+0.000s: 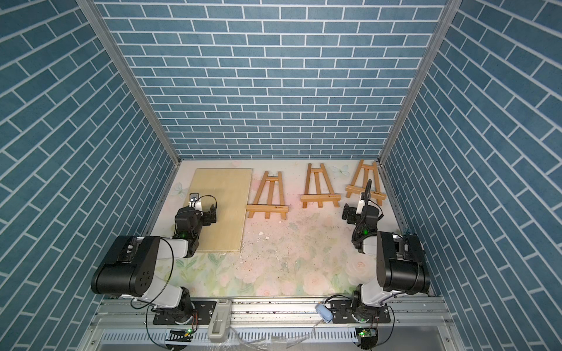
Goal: Disassemble the easel
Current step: Reset both arms
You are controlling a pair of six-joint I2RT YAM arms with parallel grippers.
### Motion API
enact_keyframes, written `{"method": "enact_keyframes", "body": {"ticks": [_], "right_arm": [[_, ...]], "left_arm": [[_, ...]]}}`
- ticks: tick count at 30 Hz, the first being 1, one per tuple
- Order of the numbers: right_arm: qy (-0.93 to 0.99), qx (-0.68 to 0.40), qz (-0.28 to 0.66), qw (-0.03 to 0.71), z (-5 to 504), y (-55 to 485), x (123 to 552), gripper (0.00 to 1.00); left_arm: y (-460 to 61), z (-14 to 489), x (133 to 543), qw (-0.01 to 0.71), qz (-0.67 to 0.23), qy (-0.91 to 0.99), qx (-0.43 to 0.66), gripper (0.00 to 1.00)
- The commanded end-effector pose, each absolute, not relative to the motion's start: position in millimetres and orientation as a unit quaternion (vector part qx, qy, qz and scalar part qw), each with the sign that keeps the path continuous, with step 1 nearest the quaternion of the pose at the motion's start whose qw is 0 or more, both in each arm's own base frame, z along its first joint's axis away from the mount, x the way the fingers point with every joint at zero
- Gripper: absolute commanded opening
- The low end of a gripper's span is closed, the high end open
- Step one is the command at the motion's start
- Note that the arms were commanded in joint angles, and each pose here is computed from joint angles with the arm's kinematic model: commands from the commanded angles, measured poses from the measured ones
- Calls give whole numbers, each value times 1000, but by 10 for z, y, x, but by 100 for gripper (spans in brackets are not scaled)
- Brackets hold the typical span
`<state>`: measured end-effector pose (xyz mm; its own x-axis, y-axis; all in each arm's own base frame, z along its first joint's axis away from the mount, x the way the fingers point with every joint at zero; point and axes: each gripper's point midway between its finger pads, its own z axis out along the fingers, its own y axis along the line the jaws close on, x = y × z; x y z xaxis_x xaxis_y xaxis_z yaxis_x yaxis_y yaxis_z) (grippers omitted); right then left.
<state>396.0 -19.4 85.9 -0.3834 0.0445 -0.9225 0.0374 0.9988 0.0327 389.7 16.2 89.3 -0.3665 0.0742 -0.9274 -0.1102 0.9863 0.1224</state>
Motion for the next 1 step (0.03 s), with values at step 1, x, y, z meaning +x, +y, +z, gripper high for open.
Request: {"method": "enact_keyframes", "body": {"ticks": [1], "right_arm": [[831, 16, -1, 556, 863, -187, 3960, 99]], "left_arm": [[126, 937, 3939, 567, 78, 820, -4, 99]]}}
